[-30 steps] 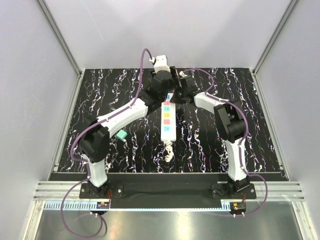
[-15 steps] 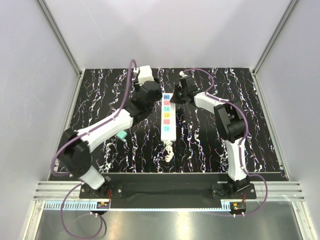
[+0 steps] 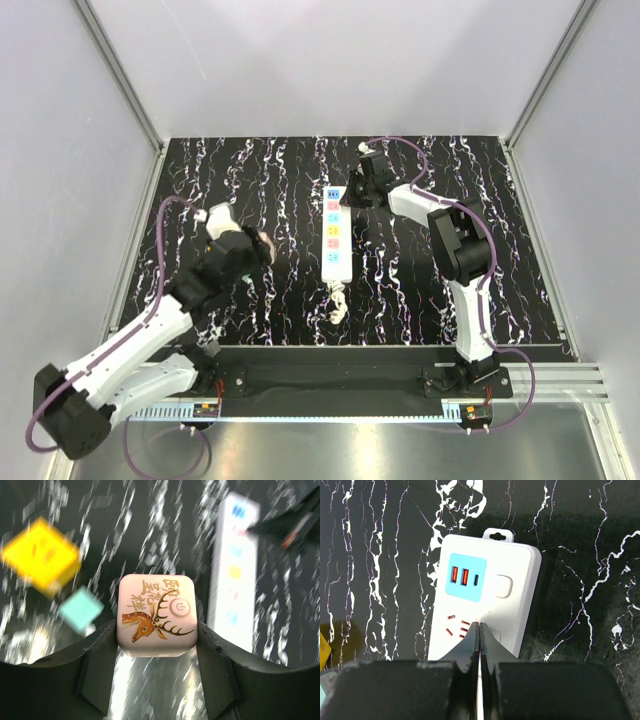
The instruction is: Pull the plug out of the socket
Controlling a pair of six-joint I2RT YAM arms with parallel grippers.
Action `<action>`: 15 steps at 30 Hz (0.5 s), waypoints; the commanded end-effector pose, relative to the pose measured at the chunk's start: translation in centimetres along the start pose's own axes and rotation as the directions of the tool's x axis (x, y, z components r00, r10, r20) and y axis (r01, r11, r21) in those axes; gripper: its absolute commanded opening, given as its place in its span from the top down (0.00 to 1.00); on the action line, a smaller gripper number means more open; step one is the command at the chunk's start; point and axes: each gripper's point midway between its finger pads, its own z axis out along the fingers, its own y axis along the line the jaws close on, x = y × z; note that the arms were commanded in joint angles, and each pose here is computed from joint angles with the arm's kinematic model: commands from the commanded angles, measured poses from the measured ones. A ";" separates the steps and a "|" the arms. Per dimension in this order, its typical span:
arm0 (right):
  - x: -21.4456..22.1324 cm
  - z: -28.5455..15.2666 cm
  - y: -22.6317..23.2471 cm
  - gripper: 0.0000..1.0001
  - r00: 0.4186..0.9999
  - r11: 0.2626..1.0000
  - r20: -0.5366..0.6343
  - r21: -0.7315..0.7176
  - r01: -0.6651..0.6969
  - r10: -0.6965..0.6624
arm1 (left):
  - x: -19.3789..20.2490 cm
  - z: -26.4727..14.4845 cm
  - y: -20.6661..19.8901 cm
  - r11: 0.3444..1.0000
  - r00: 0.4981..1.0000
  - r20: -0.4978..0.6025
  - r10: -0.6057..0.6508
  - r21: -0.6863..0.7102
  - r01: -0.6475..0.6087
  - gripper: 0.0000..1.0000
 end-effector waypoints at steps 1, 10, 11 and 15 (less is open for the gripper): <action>9.5 0.7 -3.6 1.00 0.963 0.993 -0.268 0.116 0.028 0.004 | 2.7 -1.5 1.0 0.987 0.978 -0.148 -0.144 0.054 0.154 1.00; 9.5 0.7 -3.6 1.00 0.964 0.993 -0.266 0.112 0.032 -0.001 | 5.5 -1.1 3.6 0.960 0.924 -0.278 -0.262 0.021 0.278 1.00; 9.5 0.7 -3.6 1.00 0.964 0.993 -0.266 0.110 0.032 -0.002 | 6.1 -0.9 3.7 0.960 0.917 -0.299 -0.265 0.011 0.281 1.00; 9.6 0.8 -3.4 1.00 0.963 0.995 -0.269 0.100 0.030 -0.001 | 6.3 -0.1 3.2 0.949 0.906 -0.305 -0.294 0.021 0.315 1.00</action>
